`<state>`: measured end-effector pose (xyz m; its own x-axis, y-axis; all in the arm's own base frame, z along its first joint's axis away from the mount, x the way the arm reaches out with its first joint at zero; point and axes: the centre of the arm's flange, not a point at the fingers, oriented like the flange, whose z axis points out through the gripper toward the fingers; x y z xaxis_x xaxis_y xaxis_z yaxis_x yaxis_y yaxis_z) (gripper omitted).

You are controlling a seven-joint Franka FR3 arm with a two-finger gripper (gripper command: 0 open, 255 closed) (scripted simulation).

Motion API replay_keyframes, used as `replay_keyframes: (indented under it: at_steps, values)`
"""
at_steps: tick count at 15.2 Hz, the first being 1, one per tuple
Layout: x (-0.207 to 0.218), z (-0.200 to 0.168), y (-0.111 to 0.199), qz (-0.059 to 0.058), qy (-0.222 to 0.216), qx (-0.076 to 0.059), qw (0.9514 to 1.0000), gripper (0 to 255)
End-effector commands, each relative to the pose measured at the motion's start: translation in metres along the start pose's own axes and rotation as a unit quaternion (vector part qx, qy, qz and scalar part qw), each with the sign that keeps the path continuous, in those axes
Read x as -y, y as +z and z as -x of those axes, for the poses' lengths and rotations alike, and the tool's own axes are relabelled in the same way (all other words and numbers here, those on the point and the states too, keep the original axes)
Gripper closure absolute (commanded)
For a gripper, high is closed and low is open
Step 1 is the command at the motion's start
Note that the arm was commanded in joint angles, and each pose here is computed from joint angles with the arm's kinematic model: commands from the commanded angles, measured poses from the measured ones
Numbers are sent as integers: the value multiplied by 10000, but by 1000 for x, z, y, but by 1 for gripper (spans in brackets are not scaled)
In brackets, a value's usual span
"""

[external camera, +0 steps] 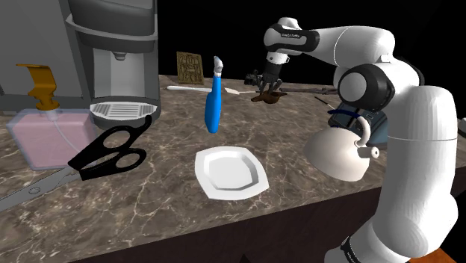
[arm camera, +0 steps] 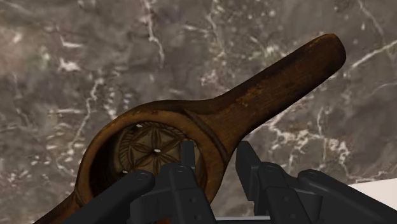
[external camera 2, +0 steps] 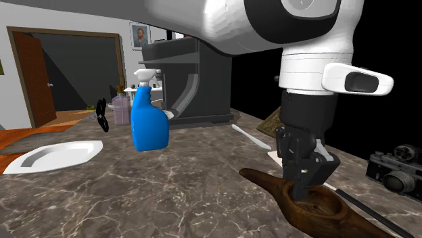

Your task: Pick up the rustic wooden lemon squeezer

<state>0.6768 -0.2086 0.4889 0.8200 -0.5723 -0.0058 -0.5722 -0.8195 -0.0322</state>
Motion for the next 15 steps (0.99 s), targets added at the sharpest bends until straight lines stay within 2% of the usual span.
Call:
replay_keyframes:
  at_steps: [1, 5, 15]
  values:
    - [0, 0, 0, 2, 1, 3, 10000, 255]
    - [0, 0, 0, 2, 1, 3, 10000, 255]
    - [1, 0, -53, 2, 1, 3, 10000, 255]
